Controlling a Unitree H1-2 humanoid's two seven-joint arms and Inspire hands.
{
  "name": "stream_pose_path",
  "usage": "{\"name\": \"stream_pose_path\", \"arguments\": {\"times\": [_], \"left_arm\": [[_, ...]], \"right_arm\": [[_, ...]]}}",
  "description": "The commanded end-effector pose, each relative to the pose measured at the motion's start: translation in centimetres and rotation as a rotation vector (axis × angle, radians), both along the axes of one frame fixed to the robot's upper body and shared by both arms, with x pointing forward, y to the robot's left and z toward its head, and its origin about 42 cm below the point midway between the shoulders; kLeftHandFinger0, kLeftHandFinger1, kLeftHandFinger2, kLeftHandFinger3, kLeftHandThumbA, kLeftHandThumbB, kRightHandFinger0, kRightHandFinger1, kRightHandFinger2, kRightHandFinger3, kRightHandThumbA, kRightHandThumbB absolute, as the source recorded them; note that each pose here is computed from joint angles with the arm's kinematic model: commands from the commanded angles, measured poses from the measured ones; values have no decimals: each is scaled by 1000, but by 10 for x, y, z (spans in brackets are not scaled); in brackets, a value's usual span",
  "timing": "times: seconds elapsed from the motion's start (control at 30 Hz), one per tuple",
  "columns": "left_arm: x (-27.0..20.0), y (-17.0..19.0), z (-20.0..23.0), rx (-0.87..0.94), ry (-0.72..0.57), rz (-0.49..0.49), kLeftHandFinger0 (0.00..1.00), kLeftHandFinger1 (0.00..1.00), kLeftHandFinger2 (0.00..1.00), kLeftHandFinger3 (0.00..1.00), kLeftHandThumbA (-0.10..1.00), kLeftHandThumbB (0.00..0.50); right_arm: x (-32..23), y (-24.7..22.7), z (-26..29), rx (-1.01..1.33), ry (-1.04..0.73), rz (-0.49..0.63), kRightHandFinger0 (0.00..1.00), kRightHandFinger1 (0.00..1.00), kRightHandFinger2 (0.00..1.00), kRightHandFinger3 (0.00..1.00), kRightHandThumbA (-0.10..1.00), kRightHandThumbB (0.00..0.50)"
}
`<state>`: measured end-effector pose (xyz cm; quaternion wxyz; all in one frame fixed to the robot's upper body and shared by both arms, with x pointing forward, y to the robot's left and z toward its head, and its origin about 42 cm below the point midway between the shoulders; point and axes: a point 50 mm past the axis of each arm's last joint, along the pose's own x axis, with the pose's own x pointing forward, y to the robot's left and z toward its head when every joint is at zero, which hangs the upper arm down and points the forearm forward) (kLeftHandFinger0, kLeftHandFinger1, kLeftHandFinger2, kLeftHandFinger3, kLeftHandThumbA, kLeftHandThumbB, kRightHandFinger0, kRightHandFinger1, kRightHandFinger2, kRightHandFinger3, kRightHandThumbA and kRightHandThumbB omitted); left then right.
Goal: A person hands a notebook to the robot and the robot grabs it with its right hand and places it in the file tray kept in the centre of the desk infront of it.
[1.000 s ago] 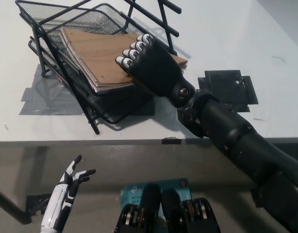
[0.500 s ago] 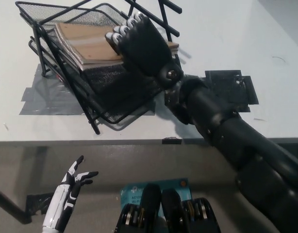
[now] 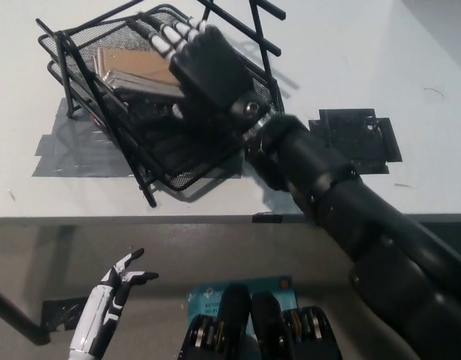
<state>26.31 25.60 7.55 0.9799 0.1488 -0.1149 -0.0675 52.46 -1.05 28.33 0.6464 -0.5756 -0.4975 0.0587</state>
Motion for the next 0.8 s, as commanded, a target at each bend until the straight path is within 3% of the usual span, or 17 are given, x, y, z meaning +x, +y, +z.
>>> {"name": "stream_pose_path", "arguments": {"times": [0.0, 0.1, 0.2, 0.23, 0.27, 0.4, 0.5, 0.53, 0.6, 0.77], "left_arm": [[8, 4, 20, 38, -72, -34, 777, 718, 626, 864, 996, 370], [7, 7, 20, 52, -71, -30, 775, 723, 631, 859, 1000, 383], [8, 9, 20, 58, -70, -26, 749, 714, 636, 856, 990, 365], [9, 10, 20, 53, -63, -21, 753, 716, 635, 854, 980, 385], [10, 10, 20, 38, -58, -18, 759, 713, 632, 854, 956, 359], [12, 11, 21, 31, -70, -22, 782, 702, 625, 847, 941, 335], [14, 11, 22, 49, -80, -25, 839, 697, 611, 860, 956, 341], [15, 12, 23, 56, -76, -24, 922, 729, 609, 869, 975, 350], [16, 13, 24, 62, -74, -23, 957, 738, 608, 872, 981, 353], [20, 16, 28, 45, -81, -9, 907, 742, 651, 880, 966, 350]], "right_arm": [[-24, -2, 49, -200, 712, 19, 1000, 1000, 1000, 1000, 922, 500], [-46, -31, 65, -267, 779, 20, 1000, 1000, 1000, 1000, 866, 500], [-64, -62, 85, -307, 820, 28, 1000, 1000, 1000, 1000, 850, 500], [-72, -76, 97, -317, 841, 30, 1000, 1000, 1000, 1000, 841, 500], [-89, -103, 124, -325, 876, 34, 1000, 1000, 1000, 1000, 891, 500], [-115, -137, 161, -335, 896, 56, 1000, 1000, 1000, 1000, 1000, 500], [-144, -170, 196, -298, 907, 146, 1000, 1000, 1000, 1000, 1000, 497], [-162, -187, 211, -274, 895, 185, 1000, 1000, 1000, 1000, 1000, 500], [-174, -198, 220, -261, 886, 207, 1000, 1000, 1000, 1000, 1000, 500], [-243, -243, 252, -192, 819, 272, 1000, 1000, 1000, 1000, 986, 500]]}}
